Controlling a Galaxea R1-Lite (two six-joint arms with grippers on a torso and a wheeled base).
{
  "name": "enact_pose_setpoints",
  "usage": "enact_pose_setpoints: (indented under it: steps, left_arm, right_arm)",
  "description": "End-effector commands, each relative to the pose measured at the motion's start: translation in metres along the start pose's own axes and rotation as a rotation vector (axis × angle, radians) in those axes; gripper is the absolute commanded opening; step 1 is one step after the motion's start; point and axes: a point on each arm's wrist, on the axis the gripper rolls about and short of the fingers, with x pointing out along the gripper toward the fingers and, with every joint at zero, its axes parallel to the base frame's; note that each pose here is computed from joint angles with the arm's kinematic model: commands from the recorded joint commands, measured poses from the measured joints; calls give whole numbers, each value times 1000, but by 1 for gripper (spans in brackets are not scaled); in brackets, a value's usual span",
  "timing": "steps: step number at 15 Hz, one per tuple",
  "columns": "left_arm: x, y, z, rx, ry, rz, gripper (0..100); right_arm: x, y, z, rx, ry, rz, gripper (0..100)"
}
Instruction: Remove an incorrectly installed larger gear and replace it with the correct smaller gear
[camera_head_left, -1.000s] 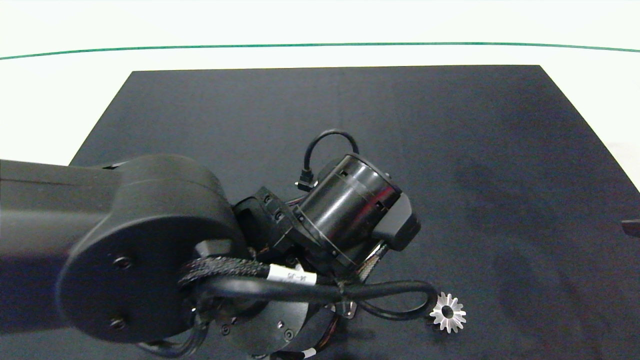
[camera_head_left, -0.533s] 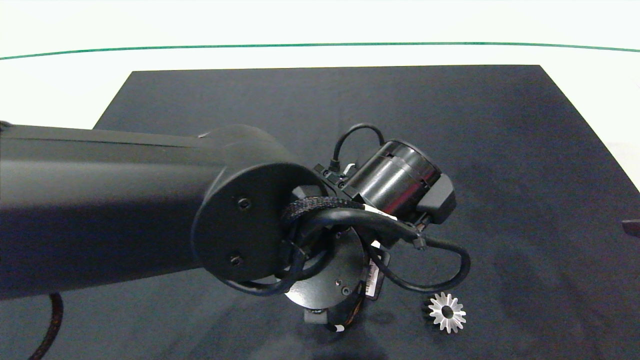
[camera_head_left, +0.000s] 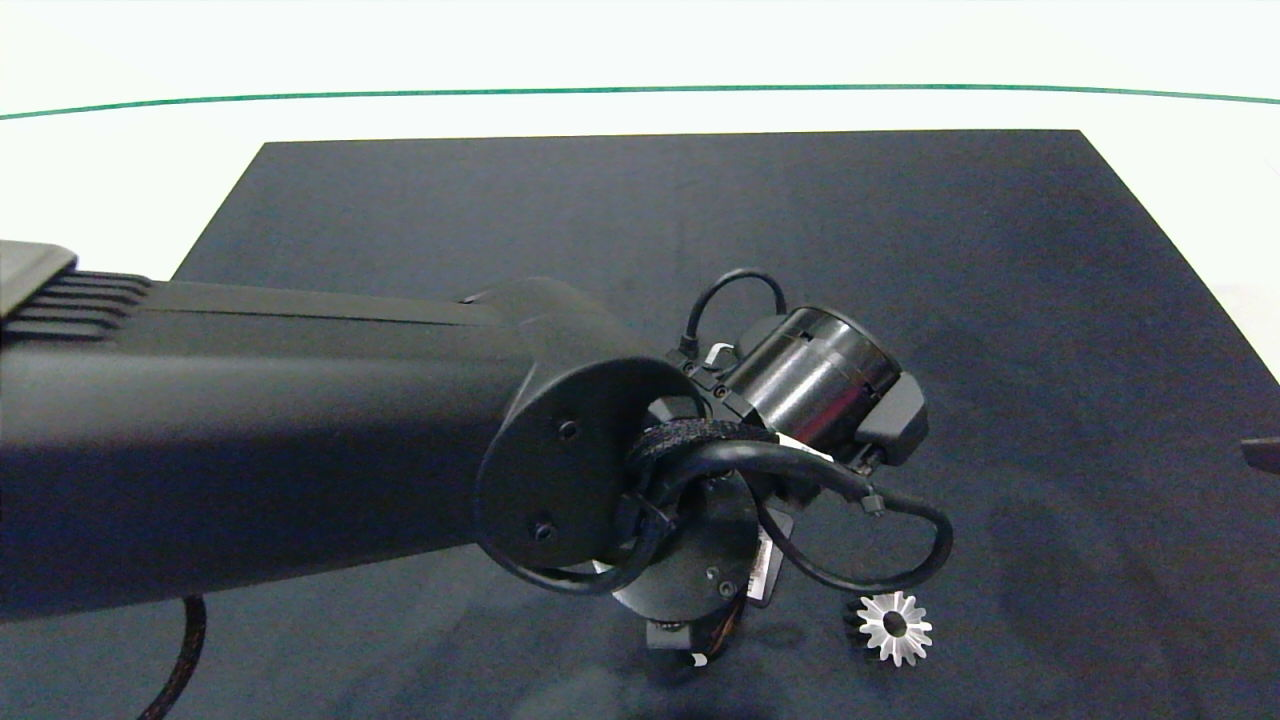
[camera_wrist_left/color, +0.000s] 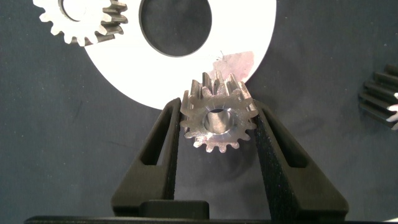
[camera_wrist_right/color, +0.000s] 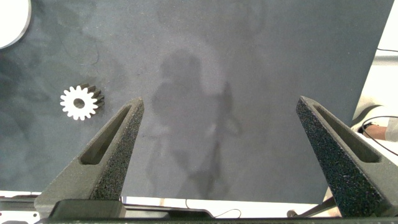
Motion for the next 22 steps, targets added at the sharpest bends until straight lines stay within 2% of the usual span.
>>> enact_pose_setpoints:
  steps: [1,19,22]
  left_arm:
    - [2,0,0,-1,4,6,19]
    - [7,-3,1,-2,7,9,19]
    - [11,1,0,-9,17,23,19]
  right_arm:
    - [2,1,0,-5,10,-2,100]
    - [2,1,-1,-10,13,-3,100]
    - [2,1,-1,-10,14,-3,100]
